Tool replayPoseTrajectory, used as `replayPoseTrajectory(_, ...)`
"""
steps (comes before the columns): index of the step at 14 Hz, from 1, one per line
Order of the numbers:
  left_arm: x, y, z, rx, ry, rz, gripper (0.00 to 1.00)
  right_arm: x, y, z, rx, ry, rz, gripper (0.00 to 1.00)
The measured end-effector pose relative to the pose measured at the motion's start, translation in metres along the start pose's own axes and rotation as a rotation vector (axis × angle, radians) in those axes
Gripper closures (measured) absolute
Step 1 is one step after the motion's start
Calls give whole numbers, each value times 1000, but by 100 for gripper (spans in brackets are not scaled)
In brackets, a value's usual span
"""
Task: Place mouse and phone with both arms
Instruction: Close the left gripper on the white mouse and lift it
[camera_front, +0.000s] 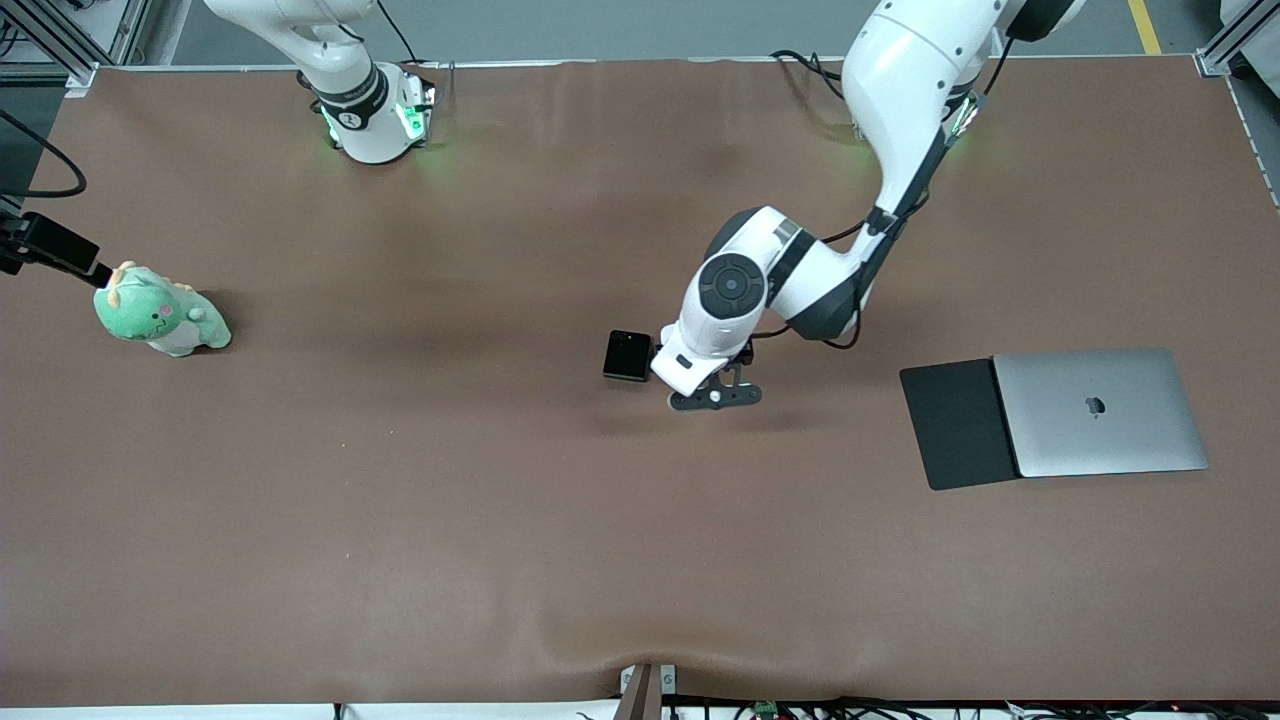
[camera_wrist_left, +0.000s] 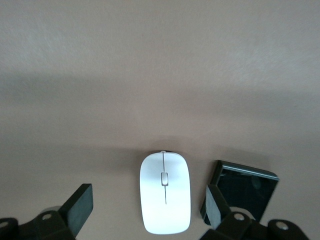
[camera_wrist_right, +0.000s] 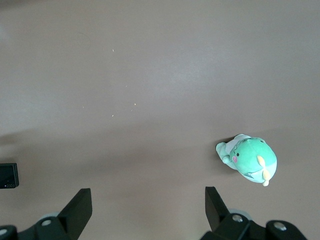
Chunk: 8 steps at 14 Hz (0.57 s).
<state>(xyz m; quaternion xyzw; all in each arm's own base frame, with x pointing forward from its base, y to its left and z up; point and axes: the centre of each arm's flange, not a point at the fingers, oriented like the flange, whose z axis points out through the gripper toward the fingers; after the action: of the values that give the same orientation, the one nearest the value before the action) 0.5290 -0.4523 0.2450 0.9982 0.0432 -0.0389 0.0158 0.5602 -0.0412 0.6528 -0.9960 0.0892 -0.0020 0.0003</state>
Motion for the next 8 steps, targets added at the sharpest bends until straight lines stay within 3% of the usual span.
replayPoseTrajectory(8, -21, 15, 49, 41, -22, -32, 0, -5, -44, 11, 10, -24, -89, 0)
